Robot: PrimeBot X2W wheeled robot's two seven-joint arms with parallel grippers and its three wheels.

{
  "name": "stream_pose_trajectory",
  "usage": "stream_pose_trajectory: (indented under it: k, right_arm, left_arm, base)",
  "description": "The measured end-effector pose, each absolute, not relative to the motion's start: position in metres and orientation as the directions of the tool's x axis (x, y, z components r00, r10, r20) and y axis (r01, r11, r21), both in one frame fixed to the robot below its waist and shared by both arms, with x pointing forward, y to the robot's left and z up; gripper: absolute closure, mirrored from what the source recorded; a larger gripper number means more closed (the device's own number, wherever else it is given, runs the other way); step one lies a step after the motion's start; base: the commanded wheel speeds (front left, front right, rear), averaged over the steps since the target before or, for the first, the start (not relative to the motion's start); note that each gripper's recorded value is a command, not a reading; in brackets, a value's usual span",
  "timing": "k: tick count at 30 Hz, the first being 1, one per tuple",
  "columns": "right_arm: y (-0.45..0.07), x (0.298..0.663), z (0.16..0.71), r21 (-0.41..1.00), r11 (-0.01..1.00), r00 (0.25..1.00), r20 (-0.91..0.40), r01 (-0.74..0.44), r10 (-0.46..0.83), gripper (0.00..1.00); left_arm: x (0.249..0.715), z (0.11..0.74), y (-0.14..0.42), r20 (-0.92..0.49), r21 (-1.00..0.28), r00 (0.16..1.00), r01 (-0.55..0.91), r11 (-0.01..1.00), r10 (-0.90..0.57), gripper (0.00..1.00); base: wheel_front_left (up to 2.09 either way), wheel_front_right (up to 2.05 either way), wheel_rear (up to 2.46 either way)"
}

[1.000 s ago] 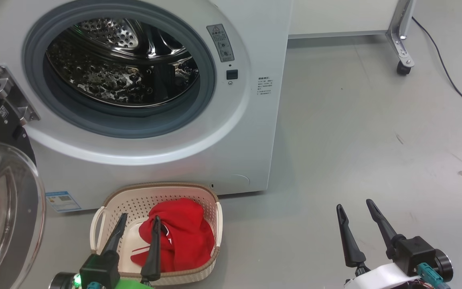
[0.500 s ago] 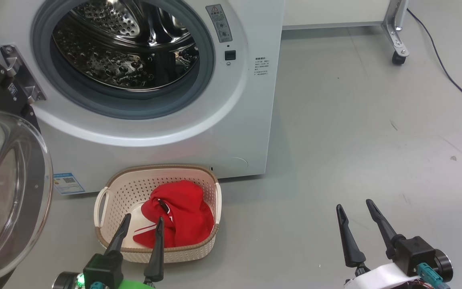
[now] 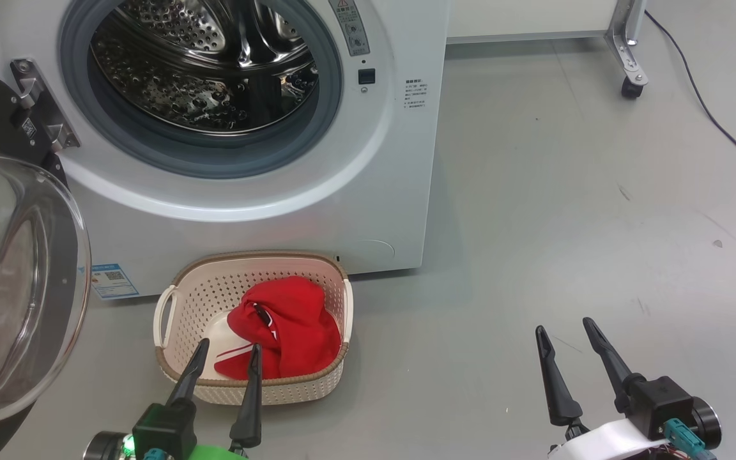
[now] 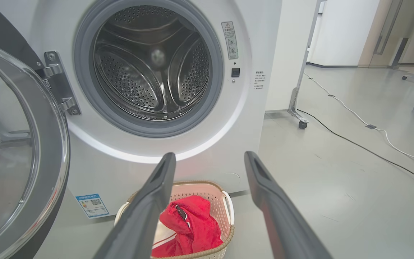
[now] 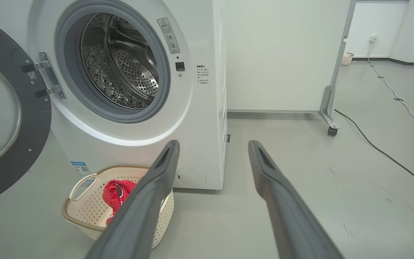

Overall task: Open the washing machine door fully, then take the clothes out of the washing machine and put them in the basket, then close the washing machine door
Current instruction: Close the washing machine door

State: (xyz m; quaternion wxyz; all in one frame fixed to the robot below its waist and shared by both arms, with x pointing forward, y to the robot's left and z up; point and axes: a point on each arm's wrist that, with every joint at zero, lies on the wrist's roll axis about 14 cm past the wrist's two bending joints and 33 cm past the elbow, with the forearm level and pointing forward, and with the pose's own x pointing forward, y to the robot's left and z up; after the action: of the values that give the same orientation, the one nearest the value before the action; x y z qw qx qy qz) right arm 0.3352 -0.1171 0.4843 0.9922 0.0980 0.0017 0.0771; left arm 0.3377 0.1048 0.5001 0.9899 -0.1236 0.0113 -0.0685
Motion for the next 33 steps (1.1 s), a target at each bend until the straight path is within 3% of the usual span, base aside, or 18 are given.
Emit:
stream_pose_trajectory:
  k: [33]
  right_arm:
    - [-0.1178,0.3381,0.4827,0.194,0.969,0.988,0.006,-0.151,0.152,0.0]
  left_arm:
    - [0.3363,0.5008,0.1041,-0.004,-0.25,0.99,0.134,0.959,-0.139,0.0]
  base:
    - [-0.01,0.01,0.0]
